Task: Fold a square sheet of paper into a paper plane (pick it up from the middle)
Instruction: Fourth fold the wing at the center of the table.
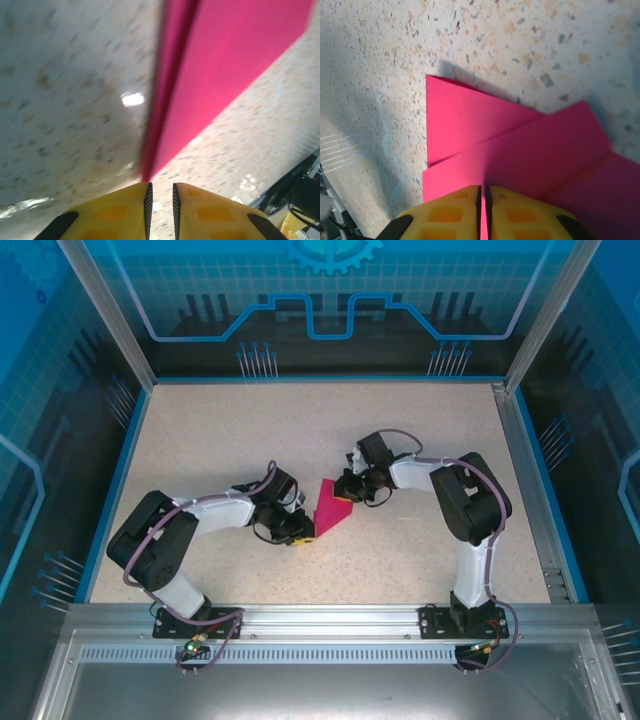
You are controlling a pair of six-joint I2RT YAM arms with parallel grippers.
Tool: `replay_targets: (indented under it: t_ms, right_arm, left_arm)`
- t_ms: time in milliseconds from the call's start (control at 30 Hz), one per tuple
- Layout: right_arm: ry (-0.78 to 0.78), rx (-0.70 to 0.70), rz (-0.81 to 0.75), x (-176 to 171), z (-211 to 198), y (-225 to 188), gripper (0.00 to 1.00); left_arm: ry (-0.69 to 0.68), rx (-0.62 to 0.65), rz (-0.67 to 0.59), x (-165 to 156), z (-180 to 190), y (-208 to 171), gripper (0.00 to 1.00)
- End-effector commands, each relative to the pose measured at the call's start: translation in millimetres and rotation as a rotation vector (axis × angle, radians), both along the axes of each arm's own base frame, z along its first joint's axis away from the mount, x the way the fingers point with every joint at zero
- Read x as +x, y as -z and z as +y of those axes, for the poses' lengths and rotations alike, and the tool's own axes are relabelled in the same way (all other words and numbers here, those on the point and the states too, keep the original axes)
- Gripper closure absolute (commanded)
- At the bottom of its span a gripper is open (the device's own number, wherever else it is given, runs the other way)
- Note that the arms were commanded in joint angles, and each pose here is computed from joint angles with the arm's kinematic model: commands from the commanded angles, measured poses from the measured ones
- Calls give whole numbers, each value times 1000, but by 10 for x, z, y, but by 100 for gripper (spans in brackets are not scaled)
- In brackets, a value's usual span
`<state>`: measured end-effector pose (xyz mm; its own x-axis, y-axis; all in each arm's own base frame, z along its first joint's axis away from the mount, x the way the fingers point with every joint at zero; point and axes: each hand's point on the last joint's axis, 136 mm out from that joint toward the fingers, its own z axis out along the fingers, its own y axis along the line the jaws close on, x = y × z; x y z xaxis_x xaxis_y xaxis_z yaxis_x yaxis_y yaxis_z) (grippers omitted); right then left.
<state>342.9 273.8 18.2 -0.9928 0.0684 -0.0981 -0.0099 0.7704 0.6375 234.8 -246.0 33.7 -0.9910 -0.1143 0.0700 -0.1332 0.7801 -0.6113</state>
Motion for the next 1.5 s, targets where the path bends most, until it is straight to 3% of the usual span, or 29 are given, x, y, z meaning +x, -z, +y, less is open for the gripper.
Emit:
replay_targets:
  t_ms: [0, 300, 833, 1467]
  right_arm:
    - [-6, -51, -64, -12, -83, -325, 84]
    - [112, -48, -25, -161, -525, -201, 71]
    - [60, 35, 36, -283, -154, 16, 68]
    - [62, 131, -4, -126, 49, -161, 66]
  left_arm:
    - [-13, 19, -83, 298, -71, -198, 77]
    - [-38, 78, -128, 638, -139, -141, 76]
    - [-33, 129, -85, 590, -76, 67, 78]
    - [-38, 124, -63, 555, -85, 134, 80]
